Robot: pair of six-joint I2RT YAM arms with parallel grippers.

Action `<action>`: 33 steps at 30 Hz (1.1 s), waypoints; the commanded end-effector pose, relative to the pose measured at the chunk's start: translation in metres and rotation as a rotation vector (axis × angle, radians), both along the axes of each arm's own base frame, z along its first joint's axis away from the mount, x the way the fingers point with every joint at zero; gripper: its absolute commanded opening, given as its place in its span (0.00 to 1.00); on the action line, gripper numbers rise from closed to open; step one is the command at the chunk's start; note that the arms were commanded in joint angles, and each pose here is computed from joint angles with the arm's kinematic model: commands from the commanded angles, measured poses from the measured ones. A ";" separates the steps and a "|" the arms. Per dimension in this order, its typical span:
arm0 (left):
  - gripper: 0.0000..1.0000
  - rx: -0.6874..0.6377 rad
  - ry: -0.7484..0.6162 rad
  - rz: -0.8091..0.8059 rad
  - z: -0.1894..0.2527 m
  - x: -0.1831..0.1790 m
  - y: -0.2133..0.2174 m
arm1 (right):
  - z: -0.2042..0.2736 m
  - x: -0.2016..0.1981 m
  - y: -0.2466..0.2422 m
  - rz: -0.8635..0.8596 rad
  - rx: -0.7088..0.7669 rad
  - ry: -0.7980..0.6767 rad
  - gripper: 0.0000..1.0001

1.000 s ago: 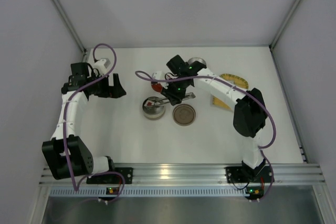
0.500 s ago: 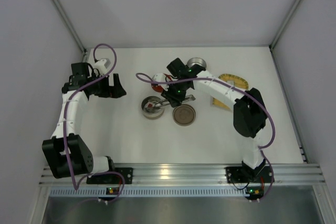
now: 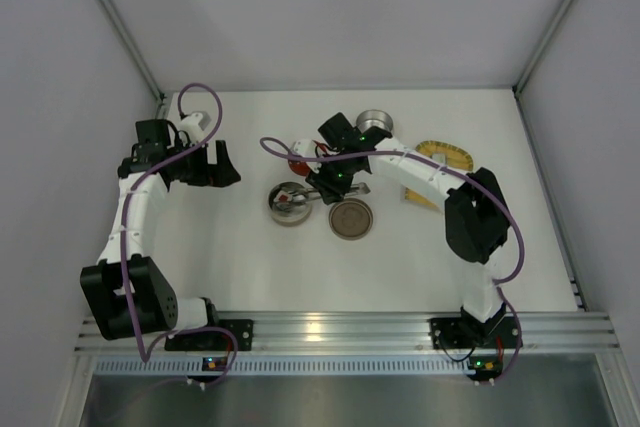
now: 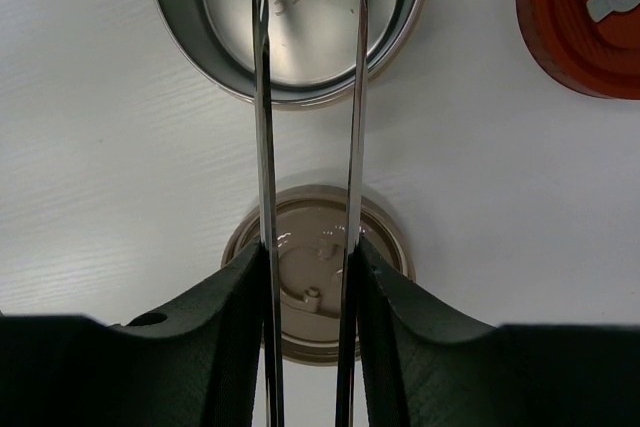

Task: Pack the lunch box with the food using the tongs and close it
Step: Place the fake food in the packing box, then pick up the fake food from the plate.

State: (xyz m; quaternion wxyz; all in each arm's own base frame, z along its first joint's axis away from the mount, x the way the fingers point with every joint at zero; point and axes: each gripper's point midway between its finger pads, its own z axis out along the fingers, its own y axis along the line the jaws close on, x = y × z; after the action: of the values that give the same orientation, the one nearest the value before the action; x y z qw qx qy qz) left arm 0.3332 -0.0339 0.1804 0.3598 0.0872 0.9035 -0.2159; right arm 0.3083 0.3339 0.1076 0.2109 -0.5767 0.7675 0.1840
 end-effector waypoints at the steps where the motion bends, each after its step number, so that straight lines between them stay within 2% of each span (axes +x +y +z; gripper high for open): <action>1: 0.98 -0.003 -0.039 -0.009 0.003 0.007 0.001 | 0.034 0.001 0.024 0.031 0.110 -0.079 0.25; 4: 0.98 -0.005 -0.036 -0.010 0.002 0.007 0.000 | 0.031 0.001 0.023 0.029 0.105 -0.073 0.30; 8: 0.98 -0.004 -0.037 -0.011 0.002 0.006 0.000 | 0.033 0.000 0.025 0.031 0.112 -0.073 0.42; 13: 0.98 -0.002 -0.040 -0.010 0.004 0.007 0.001 | 0.041 0.002 0.023 0.025 0.115 -0.087 0.49; 33: 0.98 -0.008 -0.052 -0.008 0.013 0.005 -0.001 | 0.088 0.000 0.010 0.020 0.139 -0.179 0.50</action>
State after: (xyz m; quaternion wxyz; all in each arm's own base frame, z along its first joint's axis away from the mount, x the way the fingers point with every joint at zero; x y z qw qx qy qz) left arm 0.3328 -0.0340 0.1798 0.3589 0.0868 0.9038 -0.2164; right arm 0.3080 0.3312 0.1457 0.2523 -0.5705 0.7598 0.1833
